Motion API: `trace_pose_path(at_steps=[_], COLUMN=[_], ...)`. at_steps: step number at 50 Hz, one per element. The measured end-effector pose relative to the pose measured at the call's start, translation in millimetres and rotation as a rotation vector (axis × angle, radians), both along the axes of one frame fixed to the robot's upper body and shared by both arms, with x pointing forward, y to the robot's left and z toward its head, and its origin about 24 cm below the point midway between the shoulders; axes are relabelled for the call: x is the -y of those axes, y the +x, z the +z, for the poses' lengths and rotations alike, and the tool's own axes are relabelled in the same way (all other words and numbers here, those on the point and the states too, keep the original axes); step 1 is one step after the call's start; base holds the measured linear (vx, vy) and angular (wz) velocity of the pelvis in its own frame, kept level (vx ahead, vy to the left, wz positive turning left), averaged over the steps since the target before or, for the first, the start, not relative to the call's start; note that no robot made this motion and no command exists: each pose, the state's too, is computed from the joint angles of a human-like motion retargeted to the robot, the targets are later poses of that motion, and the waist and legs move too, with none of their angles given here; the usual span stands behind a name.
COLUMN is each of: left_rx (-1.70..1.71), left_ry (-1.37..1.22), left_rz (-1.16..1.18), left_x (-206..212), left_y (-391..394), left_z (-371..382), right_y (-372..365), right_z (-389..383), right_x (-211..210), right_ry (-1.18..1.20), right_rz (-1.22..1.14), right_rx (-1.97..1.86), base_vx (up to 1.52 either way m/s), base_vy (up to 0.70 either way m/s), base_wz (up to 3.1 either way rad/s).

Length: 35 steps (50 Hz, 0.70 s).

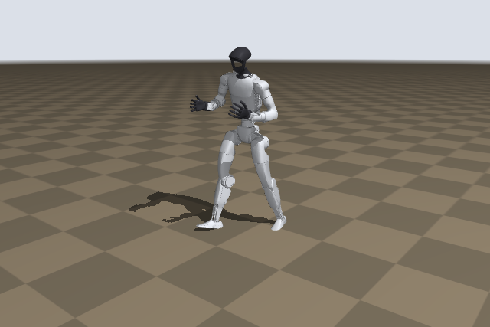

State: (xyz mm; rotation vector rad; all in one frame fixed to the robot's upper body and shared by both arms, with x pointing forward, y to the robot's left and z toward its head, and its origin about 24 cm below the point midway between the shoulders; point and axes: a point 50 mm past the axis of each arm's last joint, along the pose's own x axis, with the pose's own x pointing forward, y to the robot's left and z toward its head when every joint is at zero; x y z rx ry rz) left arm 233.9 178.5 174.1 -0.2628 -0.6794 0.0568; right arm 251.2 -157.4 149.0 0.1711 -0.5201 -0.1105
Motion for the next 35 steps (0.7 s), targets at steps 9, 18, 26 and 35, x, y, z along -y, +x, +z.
trace_pose_path(at_steps=[9, 18, 26, 35], left_rx=[-0.002, -0.100, -0.123, -0.115], left_ry=[-0.027, -0.118, -0.094, -0.116], left_rz=[-0.015, -0.007, 0.000, 0.009], left_x=[5.1, 1.1, -0.7, -4.1], left_y=[3.6, -9.3, -17.6, -17.6], left_z=[0.3, -18.3, -25.6, -24.7], right_y=[5.3, -2.6, -10.4, -12.0], right_z=[3.4, 0.6, -3.2, -7.8], right_x=[0.7, 6.2, 17.4, 15.0], right_ry=[-0.036, -0.118, -0.264, -0.178], right_rz=[-0.019, -0.037, -0.077, -0.068], right_rx=[0.006, -0.003, -0.006, -0.024], base_vx=[0.50, 0.49, 0.37, 0.31], base_vy=[-0.20, -0.13, -0.12, -0.09], base_wz=[0.45, 0.29, 0.02, -0.60])
